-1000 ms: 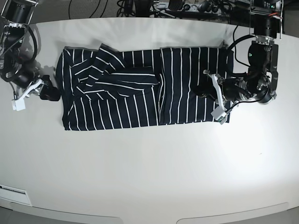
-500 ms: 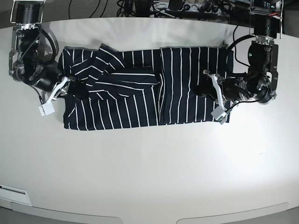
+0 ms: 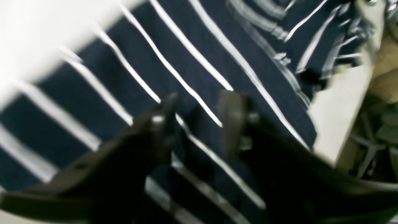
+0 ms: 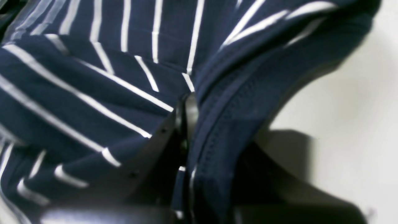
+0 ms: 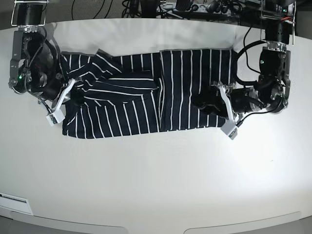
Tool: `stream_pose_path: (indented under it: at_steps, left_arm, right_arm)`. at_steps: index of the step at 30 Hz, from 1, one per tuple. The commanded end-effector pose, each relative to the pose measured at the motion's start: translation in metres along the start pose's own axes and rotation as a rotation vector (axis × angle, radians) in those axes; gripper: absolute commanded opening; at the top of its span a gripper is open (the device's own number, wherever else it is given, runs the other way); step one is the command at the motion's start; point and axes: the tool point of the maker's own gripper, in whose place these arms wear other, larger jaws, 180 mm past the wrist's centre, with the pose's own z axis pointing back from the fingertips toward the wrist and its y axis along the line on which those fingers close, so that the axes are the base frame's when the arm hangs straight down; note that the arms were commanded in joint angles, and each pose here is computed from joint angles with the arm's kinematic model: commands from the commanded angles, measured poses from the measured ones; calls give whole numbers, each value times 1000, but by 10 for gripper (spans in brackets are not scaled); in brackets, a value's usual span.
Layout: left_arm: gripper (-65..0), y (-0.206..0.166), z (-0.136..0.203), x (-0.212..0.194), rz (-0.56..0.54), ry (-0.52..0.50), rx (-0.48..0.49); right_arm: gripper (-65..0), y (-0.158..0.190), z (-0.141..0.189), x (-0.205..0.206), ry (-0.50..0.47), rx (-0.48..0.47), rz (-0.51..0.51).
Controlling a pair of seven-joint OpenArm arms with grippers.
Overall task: Fold the T-shirt properly
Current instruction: 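Grasp the strip end with the right gripper and fold it over the middle, then smooth and tuck the folded bundle with the right gripper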
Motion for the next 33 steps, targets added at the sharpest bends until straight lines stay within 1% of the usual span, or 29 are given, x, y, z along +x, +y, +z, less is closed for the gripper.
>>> stream_pose_path:
  at_steps: [1,2,5,8,10,13,15,17,19,20,25,27,29,30,31,33]
  left_arm:
    - [-321,1,10,22,-28,-53,2]
    - [-310,2,13,29,-32,-70,-2]
    - [-309,11,26,48,-46,-121,31]
    - [-309,21,41,59,-40,-170,71]
    - [-309,29,47,57,-34,-174,108]
    - [-309,37,49,42,-30,-140,146]
    - [-309,37,45,26,-27,-108,150]
    - [-309,35,42,13,-10,-90,143]
    - [-309,33,40,3,9,-80,136]
    - [-309,32,39,-1,17,-80,134]
    - [-309,28,36,-15,37,-70,123]
    - [-309,27,35,-19,32,-62,117]
    - [-310,27,35,-20,34,-61,116]
    - [-310,27,35,-19,34,-61,116]
    - [-310,26,34,-19,35,-62,115]
    - [-310,26,34,-19,36,-65,112]
  right_arm:
    - [-650,-22,10,-3,56,-96,32]
    - [-650,-29,14,2,54,-134,45]
    - [-650,-53,31,15,57,-267,84]
    - [-650,-85,55,31,44,-448,95]
    - [-650,-106,74,44,22,-571,91]
    - [-650,-124,106,67,-30,-734,102]
    - [-650,-125,124,81,-80,-806,113]
    - [-650,-115,132,96,-143,-805,117]
    - [-650,-94,130,110,-210,-719,113]
    - [-650,-81,126,114,-231,-654,118]
    - [-650,1,102,126,-283,-238,208]
    - [-650,38,101,130,-321,-59,243]
    - [-650,73,105,133,-369,131,268]
    - [-650,88,108,134,-389,210,283]
    - [-650,100,111,133,-400,273,301]
    - [-650,117,113,132,-420,358,314]
